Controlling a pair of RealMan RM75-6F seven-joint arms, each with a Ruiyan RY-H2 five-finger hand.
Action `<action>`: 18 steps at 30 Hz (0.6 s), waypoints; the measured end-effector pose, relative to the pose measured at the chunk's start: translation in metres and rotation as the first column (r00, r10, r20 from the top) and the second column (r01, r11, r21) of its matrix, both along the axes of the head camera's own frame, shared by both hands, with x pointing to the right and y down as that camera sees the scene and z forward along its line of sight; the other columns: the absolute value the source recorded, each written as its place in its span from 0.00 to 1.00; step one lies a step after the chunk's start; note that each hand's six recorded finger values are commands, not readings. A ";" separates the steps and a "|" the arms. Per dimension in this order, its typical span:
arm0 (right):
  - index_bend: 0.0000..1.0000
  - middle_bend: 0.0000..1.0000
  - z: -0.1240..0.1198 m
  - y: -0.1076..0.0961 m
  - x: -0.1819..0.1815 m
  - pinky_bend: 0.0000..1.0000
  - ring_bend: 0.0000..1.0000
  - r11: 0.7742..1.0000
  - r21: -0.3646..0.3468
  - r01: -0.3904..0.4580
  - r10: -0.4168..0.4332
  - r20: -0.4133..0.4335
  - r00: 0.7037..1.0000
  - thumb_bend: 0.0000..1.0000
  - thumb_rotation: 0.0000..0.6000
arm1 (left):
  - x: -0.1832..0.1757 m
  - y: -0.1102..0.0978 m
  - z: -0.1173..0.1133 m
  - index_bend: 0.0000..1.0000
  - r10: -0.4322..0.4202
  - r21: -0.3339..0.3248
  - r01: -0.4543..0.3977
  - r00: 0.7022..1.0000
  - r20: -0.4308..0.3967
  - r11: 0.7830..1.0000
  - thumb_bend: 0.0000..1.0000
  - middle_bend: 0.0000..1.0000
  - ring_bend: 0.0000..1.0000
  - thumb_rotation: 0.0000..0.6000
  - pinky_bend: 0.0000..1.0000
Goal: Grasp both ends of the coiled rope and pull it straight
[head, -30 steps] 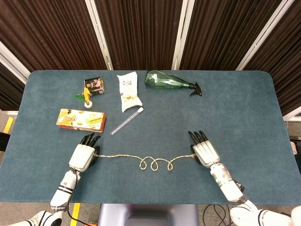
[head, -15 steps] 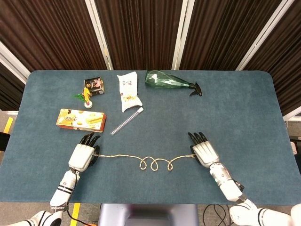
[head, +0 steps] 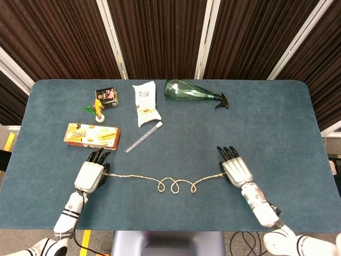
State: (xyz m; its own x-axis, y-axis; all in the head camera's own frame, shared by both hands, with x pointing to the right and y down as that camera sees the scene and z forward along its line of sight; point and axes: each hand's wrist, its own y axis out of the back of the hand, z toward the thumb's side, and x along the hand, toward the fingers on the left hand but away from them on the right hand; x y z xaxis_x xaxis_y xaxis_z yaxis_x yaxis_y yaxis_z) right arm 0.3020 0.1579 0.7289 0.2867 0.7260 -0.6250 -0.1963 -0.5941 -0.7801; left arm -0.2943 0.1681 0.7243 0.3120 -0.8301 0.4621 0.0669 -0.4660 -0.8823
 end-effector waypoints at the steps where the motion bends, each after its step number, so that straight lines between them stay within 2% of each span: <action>1: 0.81 0.08 -0.002 -0.002 0.003 0.00 0.00 1.000 0.005 -0.009 0.009 0.002 1.000 0.59 1.00 | -0.001 -0.001 -0.001 0.60 -0.001 0.004 0.001 1.000 0.002 1.000 0.45 0.13 0.02 1.00 0.15; 9: 0.81 0.09 -0.024 -0.018 0.036 0.00 0.00 0.995 0.055 -0.085 0.085 0.004 0.996 0.59 1.00 | -0.018 -0.014 -0.013 0.60 -0.029 0.047 0.028 0.999 0.021 0.998 0.45 0.13 0.02 1.00 0.15; 18: 0.81 0.09 -0.048 -0.026 0.093 0.00 0.00 0.976 0.105 -0.191 0.194 -0.028 0.981 0.59 1.00 | -0.048 -0.021 -0.021 0.60 -0.072 0.068 0.069 0.996 0.053 0.995 0.45 0.14 0.02 1.00 0.15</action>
State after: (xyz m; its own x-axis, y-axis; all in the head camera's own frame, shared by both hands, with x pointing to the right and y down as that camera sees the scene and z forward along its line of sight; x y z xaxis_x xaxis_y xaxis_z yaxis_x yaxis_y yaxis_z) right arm 0.3953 0.1319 0.6808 0.1130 0.8256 -0.5529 -0.1164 -0.5416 -0.8325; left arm -0.3428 0.1469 0.7033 0.2272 -0.8784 0.4204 0.0851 -0.4121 -0.9071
